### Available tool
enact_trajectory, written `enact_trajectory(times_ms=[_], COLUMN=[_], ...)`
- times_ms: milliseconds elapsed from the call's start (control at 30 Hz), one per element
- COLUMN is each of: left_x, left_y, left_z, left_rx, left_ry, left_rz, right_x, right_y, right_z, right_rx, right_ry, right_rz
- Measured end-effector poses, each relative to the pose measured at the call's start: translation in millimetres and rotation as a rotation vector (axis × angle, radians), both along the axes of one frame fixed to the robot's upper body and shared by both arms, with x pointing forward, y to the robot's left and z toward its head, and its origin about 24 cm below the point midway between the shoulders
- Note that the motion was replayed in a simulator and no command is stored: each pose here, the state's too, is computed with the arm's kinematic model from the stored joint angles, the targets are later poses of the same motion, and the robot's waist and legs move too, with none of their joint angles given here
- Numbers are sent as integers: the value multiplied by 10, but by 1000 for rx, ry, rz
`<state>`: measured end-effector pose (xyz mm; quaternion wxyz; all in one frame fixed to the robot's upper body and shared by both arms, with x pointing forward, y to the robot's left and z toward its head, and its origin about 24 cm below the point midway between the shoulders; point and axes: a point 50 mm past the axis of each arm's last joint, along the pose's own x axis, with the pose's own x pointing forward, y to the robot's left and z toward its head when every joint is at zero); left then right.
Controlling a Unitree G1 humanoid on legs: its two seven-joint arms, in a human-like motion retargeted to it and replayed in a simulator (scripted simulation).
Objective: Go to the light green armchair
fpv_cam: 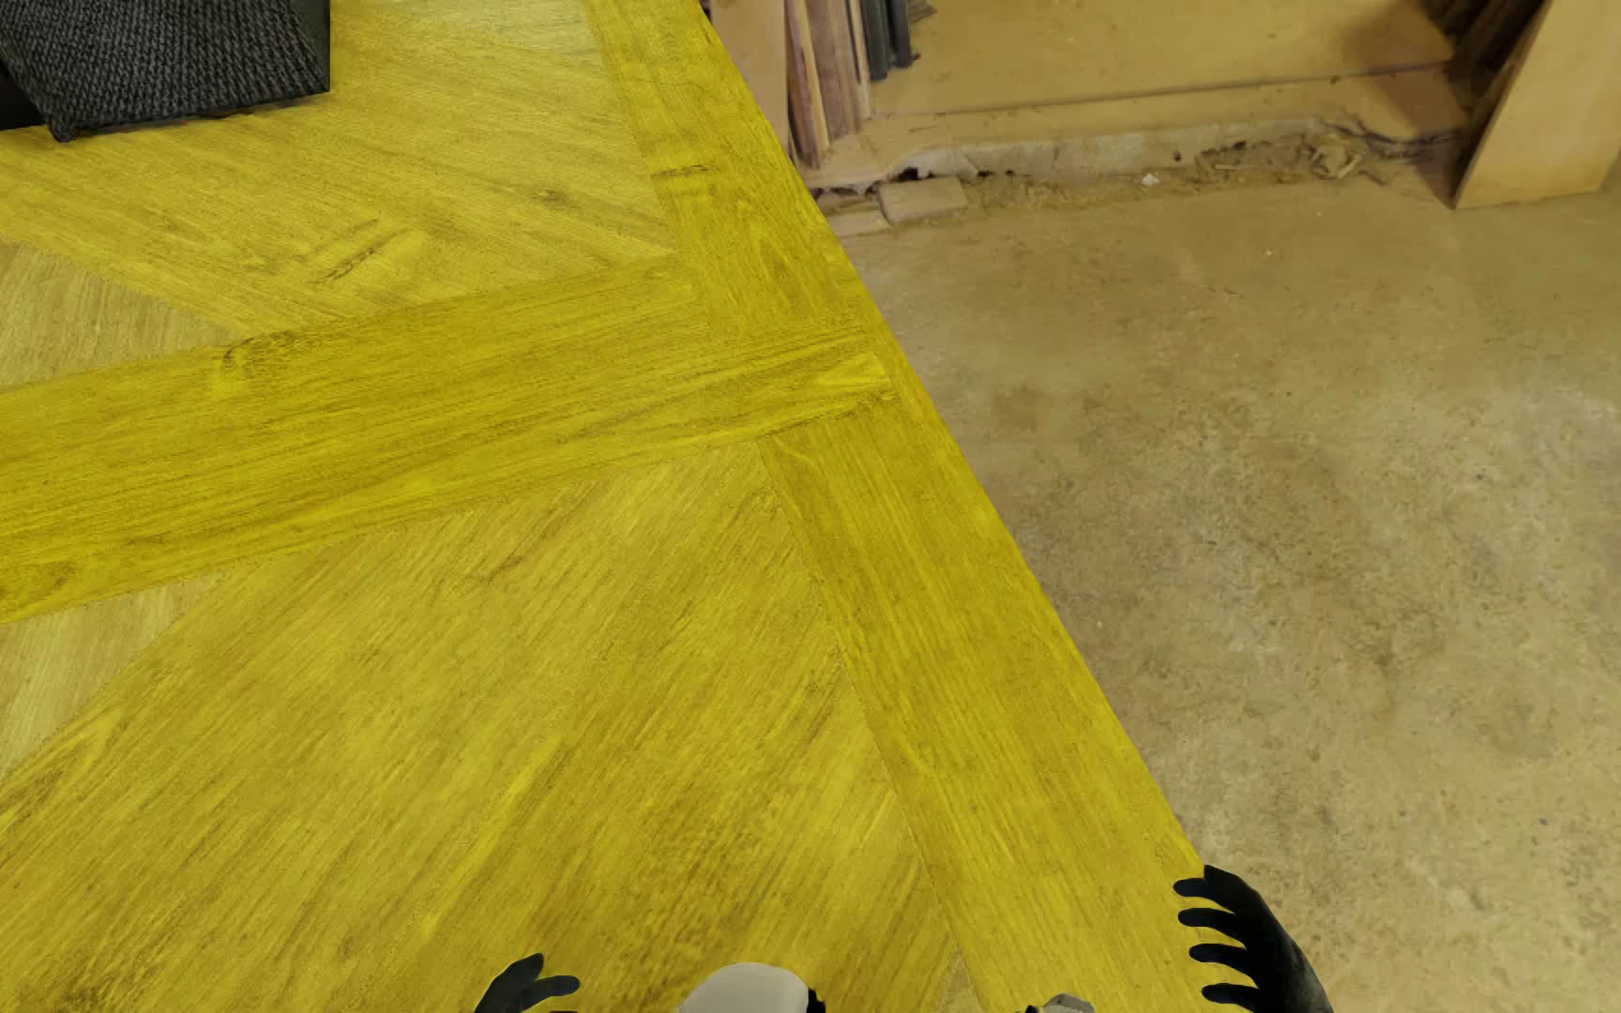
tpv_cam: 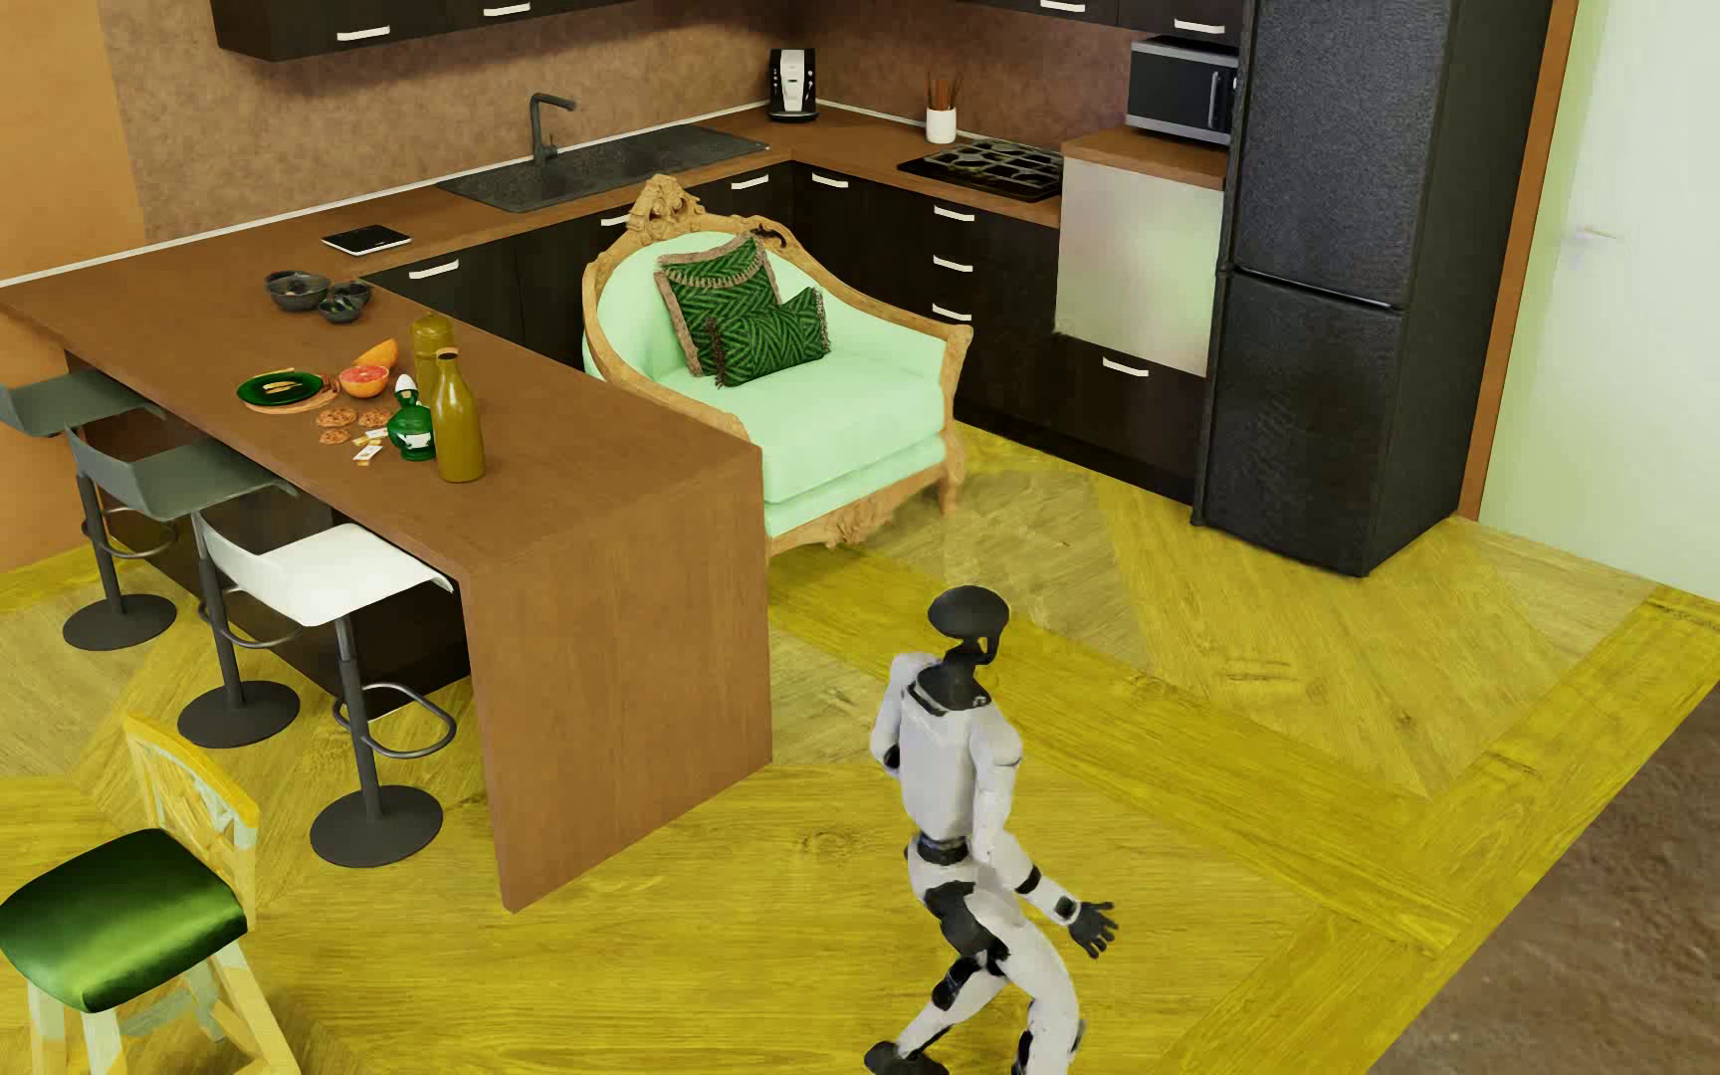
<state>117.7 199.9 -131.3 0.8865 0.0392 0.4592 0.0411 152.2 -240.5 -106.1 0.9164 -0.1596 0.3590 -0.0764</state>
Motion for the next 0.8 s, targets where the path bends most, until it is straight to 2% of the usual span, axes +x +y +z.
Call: enact_trajectory(times_ms=[67,133,200,267,300,367,400,433,467,500,533,600,633,667,733,767,800], left_x=[-220,-456,-638,-263,11,413,520,390,120,-115,-345,-699,-665,-475,25,65,-16], left_y=[159,224,269,206,56,-110,-174,-112,54,217,278,158,115,81,-118,-193,-181], left_z=[-13,-86,-168,-85,-5,165,227,165,73,28,-19,-179,-206,-154,9,-4,-34], left_rx=[17,64,123,125,109,92,70,47,39,40,61,83,94,86,14,-27,-63], left_ry=[43,136,218,89,-3,-141,-182,-141,-62,3,78,247,266,204,12,-8,-4], left_rz=[26,7,-22,45,17,-59,-95,-113,-98,-51,-31,-42,-47,-2,72,57,42], right_x=[353,543,358,-102,-368,-478,-499,-292,-12,231,479,691,534,282,-210,-291,-276], right_y=[353,668,765,357,187,122,8,-122,-77,106,397,808,810,677,207,18,-31], right_z=[186,262,118,-74,-141,-176,-193,-72,58,147,259,328,209,66,-102,-85,-90], right_rx=[77,138,161,96,60,51,27,-7,-1,33,90,151,156,145,40,-10,-23], right_ry=[-151,-214,-144,19,114,166,161,69,-43,-128,-206,-252,-200,-126,30,67,85], right_rz=[27,86,113,39,11,-24,-32,-47,-52,-30,16,136,155,132,109,85,35])
